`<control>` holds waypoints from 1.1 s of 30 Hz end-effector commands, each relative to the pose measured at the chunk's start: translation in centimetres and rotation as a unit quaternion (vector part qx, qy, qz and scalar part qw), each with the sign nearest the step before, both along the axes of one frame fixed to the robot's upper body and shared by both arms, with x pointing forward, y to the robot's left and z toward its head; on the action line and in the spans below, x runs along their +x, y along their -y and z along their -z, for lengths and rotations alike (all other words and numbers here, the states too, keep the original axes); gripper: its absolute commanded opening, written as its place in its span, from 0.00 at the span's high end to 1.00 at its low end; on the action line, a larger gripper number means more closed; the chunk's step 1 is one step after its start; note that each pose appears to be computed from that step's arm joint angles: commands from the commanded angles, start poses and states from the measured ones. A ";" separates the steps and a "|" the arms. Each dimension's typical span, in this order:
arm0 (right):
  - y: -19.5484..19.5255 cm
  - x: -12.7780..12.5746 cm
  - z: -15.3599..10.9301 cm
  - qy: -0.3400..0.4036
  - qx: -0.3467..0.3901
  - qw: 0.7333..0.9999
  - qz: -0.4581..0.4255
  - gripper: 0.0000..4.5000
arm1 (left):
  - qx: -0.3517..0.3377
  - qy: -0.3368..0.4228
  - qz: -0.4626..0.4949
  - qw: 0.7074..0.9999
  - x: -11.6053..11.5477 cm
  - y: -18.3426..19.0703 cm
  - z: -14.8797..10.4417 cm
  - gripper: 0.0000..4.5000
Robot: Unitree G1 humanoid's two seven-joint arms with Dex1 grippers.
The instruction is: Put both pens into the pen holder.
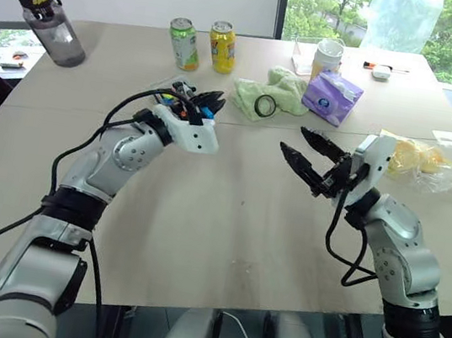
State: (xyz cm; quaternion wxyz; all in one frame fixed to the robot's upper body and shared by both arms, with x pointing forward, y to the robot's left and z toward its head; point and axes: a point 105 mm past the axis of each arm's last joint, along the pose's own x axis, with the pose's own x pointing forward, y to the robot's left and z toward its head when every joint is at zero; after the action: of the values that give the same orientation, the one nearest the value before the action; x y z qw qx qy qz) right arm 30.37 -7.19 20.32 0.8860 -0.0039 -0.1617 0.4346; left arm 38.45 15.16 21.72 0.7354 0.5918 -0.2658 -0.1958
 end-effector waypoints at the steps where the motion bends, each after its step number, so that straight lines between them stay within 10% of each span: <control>1: -0.3 -0.2 -1.1 0.033 0.003 0.999 0.004 0.41 | -0.025 0.029 0.003 0.999 0.1 -0.1 -1.7 1.00; 33: -0.4 -0.2 -1.2 0.036 -0.002 0.999 0.005 0.41 | -0.108 -0.037 -0.088 0.990 5.5 -3.3 -0.7 1.00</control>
State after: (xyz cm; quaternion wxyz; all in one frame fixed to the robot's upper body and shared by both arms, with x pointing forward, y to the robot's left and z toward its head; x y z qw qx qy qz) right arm 30.60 -7.05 20.23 0.8901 -0.0184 -0.1649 0.4244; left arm 43.58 18.12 21.11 0.8149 0.5271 -0.1945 -0.1426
